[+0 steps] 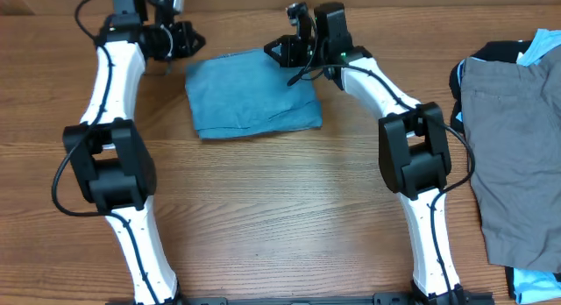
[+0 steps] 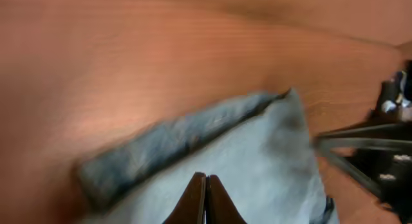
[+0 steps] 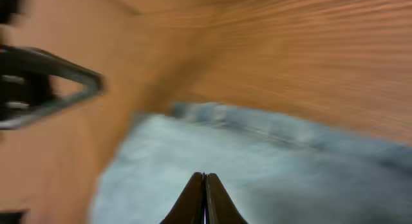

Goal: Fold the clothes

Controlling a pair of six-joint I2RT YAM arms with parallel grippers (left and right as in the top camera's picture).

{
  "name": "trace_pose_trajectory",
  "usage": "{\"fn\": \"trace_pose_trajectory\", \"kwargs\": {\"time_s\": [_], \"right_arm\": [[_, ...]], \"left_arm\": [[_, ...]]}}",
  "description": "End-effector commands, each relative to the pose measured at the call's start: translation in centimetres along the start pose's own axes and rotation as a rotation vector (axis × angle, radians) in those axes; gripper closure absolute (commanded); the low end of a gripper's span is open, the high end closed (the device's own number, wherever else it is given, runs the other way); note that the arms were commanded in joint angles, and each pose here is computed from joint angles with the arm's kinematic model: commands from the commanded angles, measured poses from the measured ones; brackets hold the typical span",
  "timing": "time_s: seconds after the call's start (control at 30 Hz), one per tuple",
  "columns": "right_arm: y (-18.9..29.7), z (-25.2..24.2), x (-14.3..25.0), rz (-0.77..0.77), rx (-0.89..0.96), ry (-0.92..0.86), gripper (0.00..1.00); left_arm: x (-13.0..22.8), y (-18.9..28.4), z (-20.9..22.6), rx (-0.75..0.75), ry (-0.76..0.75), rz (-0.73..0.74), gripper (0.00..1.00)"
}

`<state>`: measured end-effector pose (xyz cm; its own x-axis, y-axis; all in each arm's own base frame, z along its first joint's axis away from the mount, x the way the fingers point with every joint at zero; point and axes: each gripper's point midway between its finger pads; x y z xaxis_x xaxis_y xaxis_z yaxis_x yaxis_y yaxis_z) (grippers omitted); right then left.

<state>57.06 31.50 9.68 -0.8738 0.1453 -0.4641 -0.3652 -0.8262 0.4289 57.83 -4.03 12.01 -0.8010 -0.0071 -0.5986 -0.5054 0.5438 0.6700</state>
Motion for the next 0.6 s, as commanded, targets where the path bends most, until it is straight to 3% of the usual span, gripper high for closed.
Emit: {"fn": "trace_pose_trajectory", "kwargs": {"time_s": [0.0,0.13,0.43,0.57], "right_arm": [[0.4,4.4,3.0,0.141,-0.060,-0.013,0.96],[-0.9,3.1,8.1,0.281,-0.015,-0.014,0.96],[-2.6,-0.1,17.7,0.470,0.162,-0.078,0.96],[-2.4,-1.0,19.1,0.493,0.186,-0.102,0.96]], "left_arm": [[3.6,0.1,3.3,-0.106,0.091,0.101,0.96],[6.8,-1.6,4.8,-0.130,0.102,0.161,0.96],[9.0,-3.5,6.7,-0.179,0.076,0.139,0.94],[9.2,-4.0,7.3,-0.200,0.061,0.122,0.94]]}}
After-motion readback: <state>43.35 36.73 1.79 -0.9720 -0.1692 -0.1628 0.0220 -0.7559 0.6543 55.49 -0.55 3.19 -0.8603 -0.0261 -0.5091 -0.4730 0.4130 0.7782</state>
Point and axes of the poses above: each gripper's point midway between its finger pads, its own y axis back along the fingers, its own z axis along the line the jaws close on, x = y × z, and after that the axes turned 12 degrees about -y, right-handed
